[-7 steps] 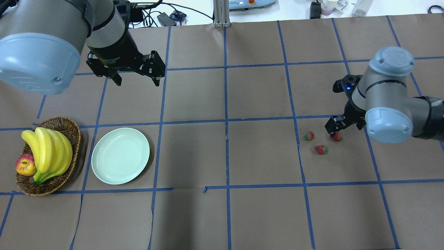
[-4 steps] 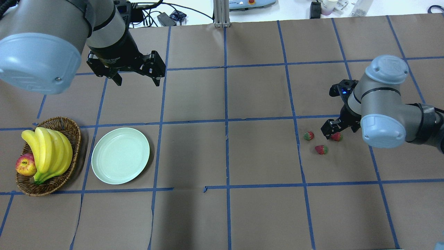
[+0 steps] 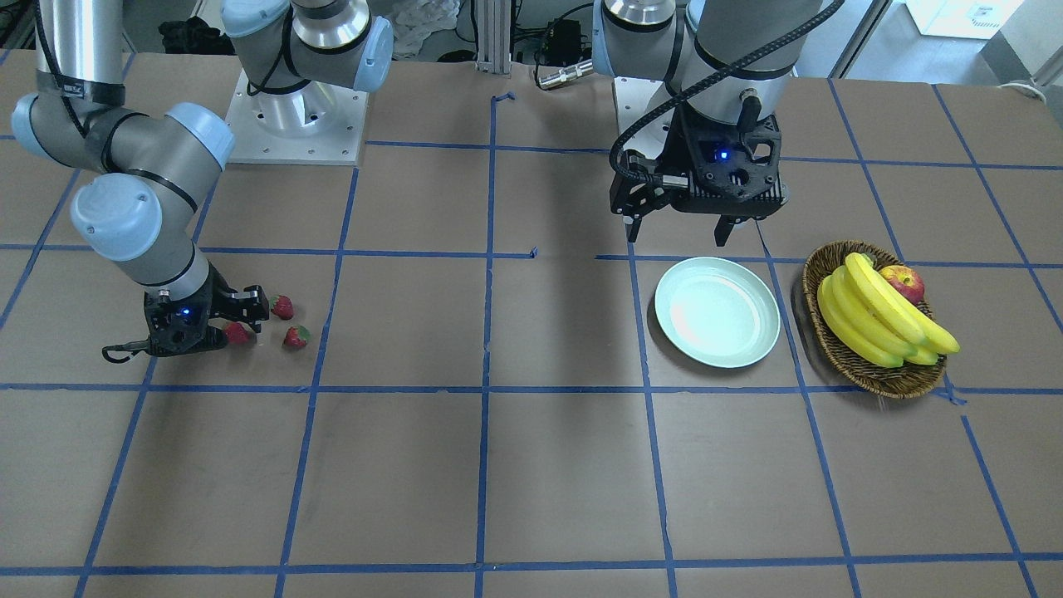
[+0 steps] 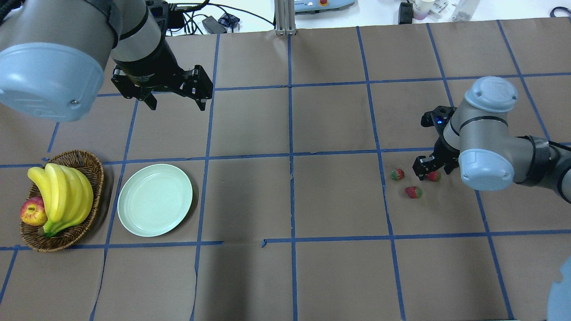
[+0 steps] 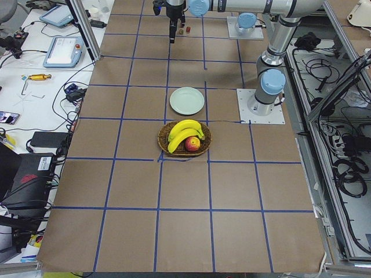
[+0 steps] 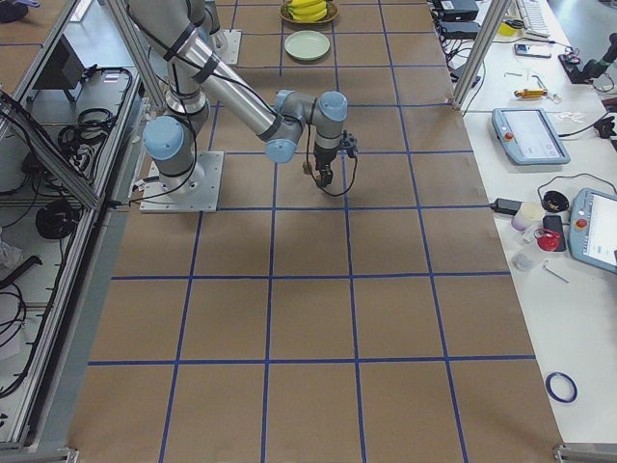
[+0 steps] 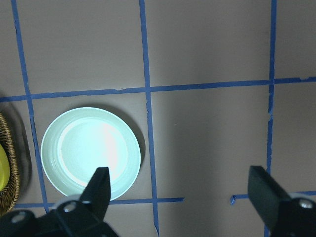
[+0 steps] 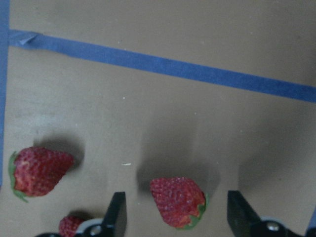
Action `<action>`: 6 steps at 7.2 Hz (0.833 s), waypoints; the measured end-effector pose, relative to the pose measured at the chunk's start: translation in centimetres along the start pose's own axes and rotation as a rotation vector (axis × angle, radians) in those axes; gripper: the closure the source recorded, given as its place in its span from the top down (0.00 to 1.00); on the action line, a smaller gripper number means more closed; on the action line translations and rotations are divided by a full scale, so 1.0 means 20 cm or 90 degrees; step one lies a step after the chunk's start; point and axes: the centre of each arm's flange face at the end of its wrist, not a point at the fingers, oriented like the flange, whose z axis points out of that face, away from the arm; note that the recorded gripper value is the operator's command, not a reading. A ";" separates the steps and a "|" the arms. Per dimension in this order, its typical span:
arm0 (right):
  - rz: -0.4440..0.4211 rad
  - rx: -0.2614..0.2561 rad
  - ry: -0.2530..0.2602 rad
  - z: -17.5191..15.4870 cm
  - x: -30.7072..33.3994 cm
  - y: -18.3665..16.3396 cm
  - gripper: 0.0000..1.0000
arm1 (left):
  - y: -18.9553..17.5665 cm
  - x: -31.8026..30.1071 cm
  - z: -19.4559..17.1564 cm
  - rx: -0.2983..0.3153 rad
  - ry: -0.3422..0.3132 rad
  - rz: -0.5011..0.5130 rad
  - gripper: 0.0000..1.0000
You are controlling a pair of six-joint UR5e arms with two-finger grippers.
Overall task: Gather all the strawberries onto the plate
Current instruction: 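Close the right gripper on one red strawberry and lift it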
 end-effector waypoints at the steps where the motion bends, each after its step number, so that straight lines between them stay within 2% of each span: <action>1: 0.002 -0.005 -0.001 0.02 0.00 0.00 0.46 | 0.00 0.00 0.00 0.000 0.000 0.000 1.00; 3: 0.003 -0.012 -0.003 0.04 0.00 0.00 0.23 | 0.00 0.00 0.00 0.000 0.000 0.000 1.00; 5: 0.003 -0.006 -0.003 0.02 0.00 -0.01 0.23 | 0.00 0.00 0.00 -0.001 0.000 0.001 1.00; 6: 0.004 0.008 -0.001 -0.03 0.01 -0.04 0.23 | 0.00 0.00 0.00 0.000 0.000 0.001 1.00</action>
